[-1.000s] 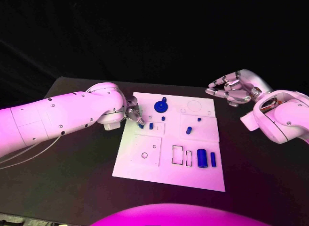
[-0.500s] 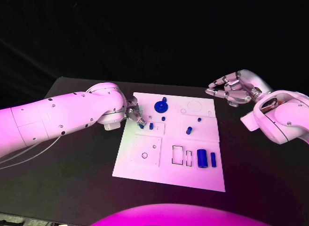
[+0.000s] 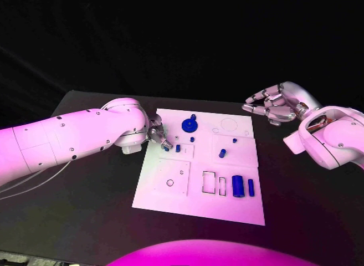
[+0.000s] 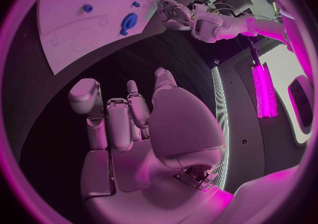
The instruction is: Assemble the parts on the task board
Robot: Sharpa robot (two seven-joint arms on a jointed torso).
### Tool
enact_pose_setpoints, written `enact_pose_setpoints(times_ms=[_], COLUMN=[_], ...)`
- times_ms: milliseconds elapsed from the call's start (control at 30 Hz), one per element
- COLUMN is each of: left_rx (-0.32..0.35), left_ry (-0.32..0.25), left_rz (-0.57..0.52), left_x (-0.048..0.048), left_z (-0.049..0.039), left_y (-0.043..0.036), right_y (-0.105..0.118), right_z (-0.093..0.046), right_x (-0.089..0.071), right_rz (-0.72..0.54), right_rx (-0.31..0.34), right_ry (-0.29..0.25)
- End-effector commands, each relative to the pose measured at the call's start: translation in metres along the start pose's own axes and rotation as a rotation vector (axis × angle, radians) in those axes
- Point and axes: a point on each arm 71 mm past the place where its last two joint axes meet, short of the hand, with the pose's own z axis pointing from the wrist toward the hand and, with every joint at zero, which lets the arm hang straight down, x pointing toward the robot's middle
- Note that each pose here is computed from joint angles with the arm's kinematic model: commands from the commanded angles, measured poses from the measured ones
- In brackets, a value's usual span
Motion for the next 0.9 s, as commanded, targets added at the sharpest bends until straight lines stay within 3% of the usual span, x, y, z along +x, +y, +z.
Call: enact_pose_setpoints(times_ms=[33, 900], left_rx=[-0.013, -0.018], left_ry=[0.018, -0.012], left_rz=[0.016, -0.038], left_x=[0.0029, -0.0025], left_z=[-0.0001, 0.0008], left_y=[-0.0012, 0.0053], right_y=[0.0013, 0.0002], right_z=[-0.0002, -0.0001], right_x=[0.0009, -0.0008], right_rz=[-0.007, -0.009], right_rx=[-0.015, -0.016], right_ry=[0.005, -0.004])
